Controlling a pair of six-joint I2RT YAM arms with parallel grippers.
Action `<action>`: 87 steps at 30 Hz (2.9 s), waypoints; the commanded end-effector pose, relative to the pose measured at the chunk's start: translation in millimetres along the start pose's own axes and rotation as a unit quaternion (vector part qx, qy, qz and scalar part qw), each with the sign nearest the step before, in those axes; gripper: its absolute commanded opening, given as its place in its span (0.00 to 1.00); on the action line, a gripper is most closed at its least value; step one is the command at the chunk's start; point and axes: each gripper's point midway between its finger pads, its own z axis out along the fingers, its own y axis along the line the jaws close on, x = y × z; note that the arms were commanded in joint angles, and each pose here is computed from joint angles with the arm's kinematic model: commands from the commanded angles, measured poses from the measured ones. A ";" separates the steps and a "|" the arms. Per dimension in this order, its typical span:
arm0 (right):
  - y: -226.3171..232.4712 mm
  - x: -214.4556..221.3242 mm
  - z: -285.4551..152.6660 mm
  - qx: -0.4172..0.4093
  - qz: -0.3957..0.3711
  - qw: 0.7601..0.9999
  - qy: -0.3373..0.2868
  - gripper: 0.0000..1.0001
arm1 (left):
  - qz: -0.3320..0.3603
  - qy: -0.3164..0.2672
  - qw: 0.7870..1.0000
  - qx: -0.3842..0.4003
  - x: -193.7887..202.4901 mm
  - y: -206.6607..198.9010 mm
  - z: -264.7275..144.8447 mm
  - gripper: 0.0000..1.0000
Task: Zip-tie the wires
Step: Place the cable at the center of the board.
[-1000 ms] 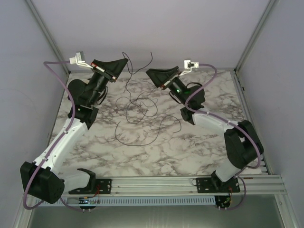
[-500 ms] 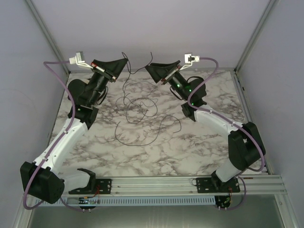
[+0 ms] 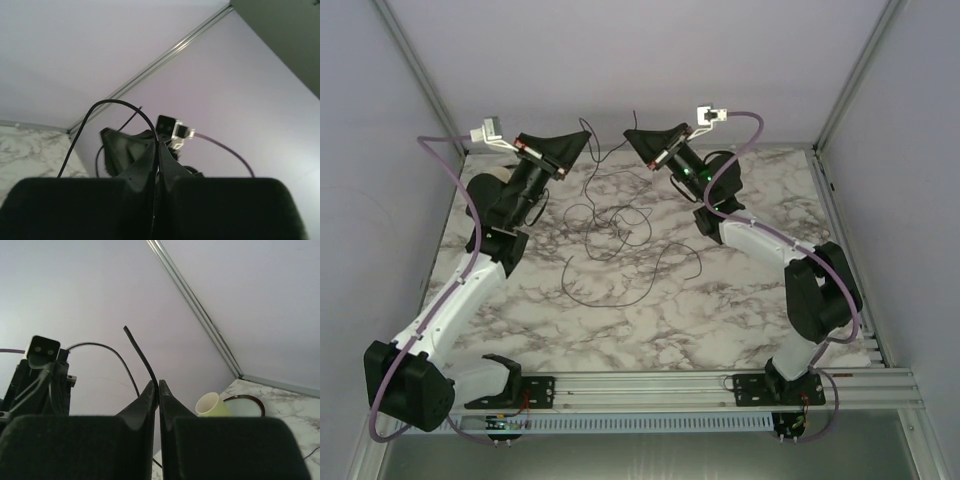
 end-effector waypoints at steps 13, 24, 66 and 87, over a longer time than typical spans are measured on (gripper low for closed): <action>22.6 -82.3 -28.4 0.084 -0.252 0.963 0.054 0.00 | 0.037 0.063 0.994 -0.082 39.3 75.4 -5.2 0.72; 31.0 -70.0 -65.4 0.030 -0.348 0.923 0.164 0.00 | 0.145 0.042 0.988 0.024 5.1 -18.0 4.4 0.93; 40.1 -37.1 -65.1 0.004 -0.302 0.938 0.168 0.00 | 0.121 0.111 0.982 0.089 115.4 -31.4 76.6 0.00; -46.7 36.6 -136.3 0.093 -0.302 0.917 0.242 0.89 | 0.162 0.086 0.979 0.091 69.1 -94.1 90.5 0.00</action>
